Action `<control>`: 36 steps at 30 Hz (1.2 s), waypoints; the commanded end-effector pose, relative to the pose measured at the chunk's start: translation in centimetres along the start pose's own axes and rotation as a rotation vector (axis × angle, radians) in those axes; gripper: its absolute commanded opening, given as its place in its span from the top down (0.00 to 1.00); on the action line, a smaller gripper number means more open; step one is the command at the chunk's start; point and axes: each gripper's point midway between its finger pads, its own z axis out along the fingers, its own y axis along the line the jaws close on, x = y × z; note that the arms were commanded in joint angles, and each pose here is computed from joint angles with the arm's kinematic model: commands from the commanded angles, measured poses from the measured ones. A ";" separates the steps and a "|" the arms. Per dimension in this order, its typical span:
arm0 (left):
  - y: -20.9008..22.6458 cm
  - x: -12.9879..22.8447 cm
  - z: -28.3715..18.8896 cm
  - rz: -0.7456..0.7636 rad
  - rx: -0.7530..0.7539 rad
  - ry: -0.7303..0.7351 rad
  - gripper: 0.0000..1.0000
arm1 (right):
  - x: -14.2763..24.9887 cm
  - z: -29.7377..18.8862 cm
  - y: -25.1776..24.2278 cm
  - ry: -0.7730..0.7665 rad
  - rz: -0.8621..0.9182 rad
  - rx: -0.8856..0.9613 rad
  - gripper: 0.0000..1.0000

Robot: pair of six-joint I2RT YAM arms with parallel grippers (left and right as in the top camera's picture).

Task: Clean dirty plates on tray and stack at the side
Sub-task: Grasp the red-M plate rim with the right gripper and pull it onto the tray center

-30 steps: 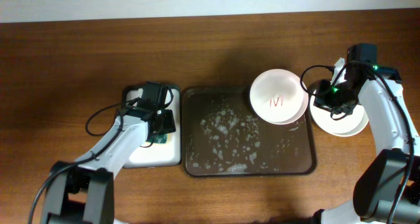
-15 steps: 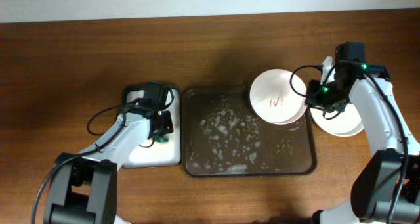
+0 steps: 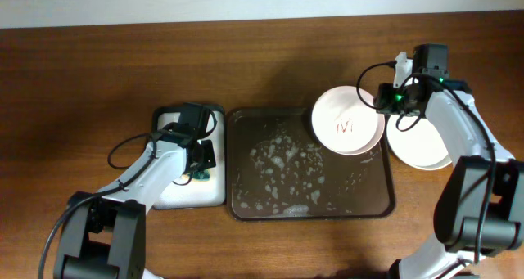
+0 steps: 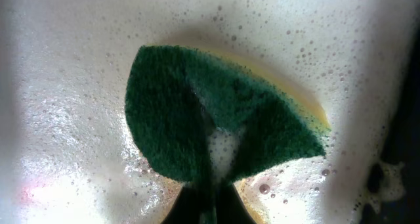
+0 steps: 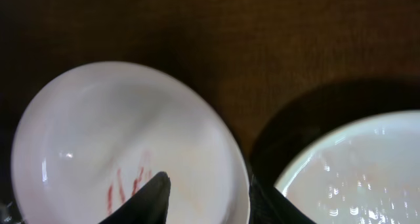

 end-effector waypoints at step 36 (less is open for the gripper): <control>-0.2 -0.8 -0.7 -0.014 0.021 -0.027 1.00 | 11.6 -0.5 10.2 0.466 -0.069 -0.143 0.96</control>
